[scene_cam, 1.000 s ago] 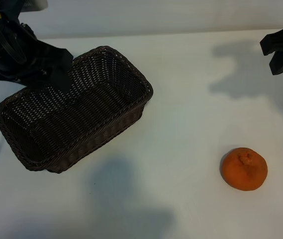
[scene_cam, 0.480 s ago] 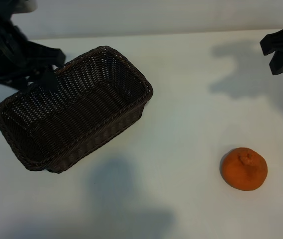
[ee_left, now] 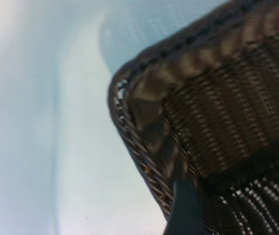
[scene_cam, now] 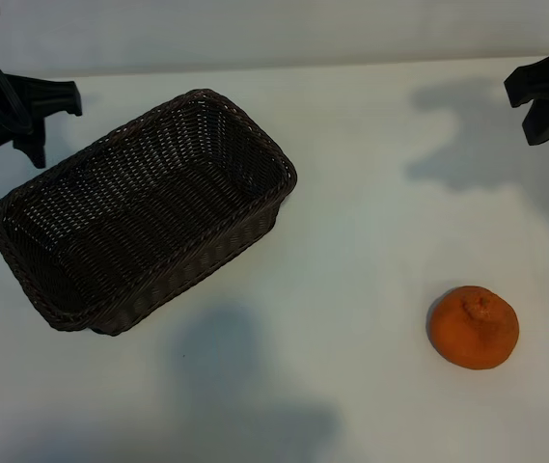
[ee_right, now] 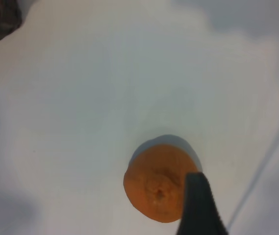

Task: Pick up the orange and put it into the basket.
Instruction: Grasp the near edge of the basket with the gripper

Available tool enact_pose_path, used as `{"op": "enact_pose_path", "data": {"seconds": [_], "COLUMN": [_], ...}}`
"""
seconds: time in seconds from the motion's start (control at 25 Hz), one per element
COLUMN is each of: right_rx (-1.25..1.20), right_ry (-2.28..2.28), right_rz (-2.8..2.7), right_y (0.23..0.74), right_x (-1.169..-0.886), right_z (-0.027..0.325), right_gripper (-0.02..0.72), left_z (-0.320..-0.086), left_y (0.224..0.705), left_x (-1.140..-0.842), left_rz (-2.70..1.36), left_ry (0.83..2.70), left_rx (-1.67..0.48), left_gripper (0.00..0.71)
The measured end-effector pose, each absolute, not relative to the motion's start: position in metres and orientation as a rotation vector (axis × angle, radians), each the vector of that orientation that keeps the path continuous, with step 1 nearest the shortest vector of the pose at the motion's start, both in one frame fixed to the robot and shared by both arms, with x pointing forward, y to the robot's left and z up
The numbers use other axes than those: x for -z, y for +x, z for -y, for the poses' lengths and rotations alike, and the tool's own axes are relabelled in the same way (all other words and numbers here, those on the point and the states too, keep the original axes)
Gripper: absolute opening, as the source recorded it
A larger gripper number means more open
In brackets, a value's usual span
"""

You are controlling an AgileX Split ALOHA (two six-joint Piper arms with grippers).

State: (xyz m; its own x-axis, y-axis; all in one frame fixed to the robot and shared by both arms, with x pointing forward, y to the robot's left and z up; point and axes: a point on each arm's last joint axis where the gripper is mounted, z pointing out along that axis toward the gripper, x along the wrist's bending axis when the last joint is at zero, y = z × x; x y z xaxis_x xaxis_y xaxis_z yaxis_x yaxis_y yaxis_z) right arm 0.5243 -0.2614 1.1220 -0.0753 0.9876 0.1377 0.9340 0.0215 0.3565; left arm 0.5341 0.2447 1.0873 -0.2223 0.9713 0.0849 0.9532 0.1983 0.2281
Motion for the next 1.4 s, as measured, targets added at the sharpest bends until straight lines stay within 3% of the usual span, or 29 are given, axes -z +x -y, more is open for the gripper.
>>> {"op": "enact_pose_path", "data": {"seconds": [0.24,0.56,0.96,1.4], "right_rx": [-0.54,-0.54,-0.541,-0.565], "right_ry": [2.029,2.029,2.029,2.037], "right_rz": [-2.132,-2.132,-2.133,-2.133], "right_y": [0.524,0.524,0.524,0.525], "right_x": [-1.122,-1.122,-1.122,-1.122], "right_z": [0.261,0.261,0.261,0.26], "right_gripper": [0.433,0.433,0.433,0.433], "left_z": [-0.25,-0.257,-0.296,-0.297], "left_y": [0.534,0.519,0.507,0.514], "left_x": [-1.085,-1.041,-0.997,-0.992], "left_rz": [-2.431,-2.545,-2.679,-2.578], "left_ry": [1.859,1.901,1.703,1.636], "left_rx": [-0.429,-0.368,-0.175,-0.12], "left_gripper": [0.569,0.569,0.569,0.569]}}
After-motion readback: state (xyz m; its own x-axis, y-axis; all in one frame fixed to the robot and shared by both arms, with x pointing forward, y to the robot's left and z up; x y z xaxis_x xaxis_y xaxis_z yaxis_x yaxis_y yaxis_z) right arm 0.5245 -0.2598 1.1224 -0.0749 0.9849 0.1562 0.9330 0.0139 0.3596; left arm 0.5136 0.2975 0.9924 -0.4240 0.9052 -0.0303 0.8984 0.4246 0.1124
